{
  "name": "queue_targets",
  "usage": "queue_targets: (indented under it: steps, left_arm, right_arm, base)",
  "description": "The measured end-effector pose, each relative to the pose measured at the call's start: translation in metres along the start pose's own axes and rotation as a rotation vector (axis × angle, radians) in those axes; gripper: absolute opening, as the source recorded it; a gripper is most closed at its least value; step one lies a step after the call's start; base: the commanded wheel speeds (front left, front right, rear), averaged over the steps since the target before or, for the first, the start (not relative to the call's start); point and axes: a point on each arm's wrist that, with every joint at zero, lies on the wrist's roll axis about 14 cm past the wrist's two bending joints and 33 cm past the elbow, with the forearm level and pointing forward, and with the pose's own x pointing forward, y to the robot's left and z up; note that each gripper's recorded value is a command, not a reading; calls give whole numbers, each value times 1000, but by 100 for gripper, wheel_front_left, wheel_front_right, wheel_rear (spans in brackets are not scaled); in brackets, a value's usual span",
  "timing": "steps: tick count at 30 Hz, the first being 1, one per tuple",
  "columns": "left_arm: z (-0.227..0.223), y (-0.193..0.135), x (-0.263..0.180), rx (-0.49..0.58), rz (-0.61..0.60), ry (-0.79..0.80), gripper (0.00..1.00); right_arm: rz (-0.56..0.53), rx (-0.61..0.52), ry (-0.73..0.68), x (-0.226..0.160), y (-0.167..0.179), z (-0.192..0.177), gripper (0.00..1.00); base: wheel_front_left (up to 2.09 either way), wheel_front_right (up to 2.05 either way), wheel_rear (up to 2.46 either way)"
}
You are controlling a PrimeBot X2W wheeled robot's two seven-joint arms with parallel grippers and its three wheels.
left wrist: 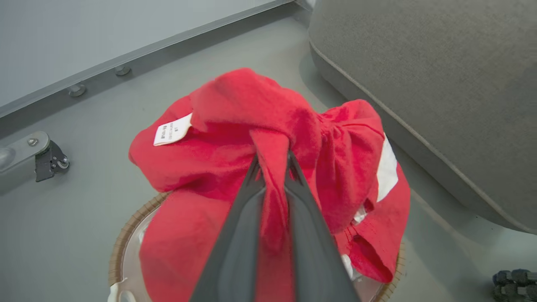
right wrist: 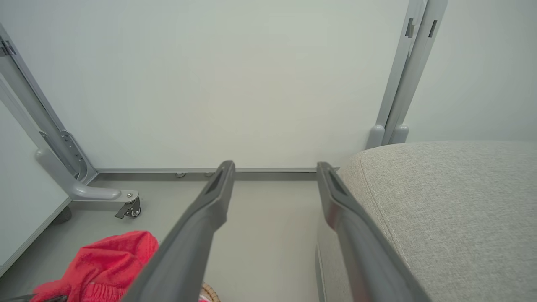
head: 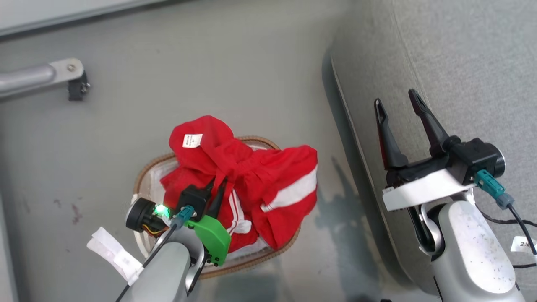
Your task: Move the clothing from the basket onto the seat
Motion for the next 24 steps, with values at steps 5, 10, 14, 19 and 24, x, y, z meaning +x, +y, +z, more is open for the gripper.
queue_targets:
  steps: [5,10,14,19,24]
  left_arm:
    - [35,-5,-15,16,20,-101,0]
    - [68,-12,-31,31,33,-198,0]
    - [95,-17,-44,47,42,-280,0]
    - [131,-21,-60,64,55,-386,0]
    - [168,-25,-80,74,67,-501,0]
  right_arm:
    - [13,6,-19,-11,8,11,100]
    - [28,14,-29,-22,15,19,100]
    - [39,18,-40,-32,21,25,100]
    - [50,23,-50,-44,27,31,100]
    - [60,28,-56,-57,32,35,100]
  base:
    - [0,0,0]
    - [0,0,0]
    - [0,0,0]
    - [0,0,0]
    - [0,0,0]
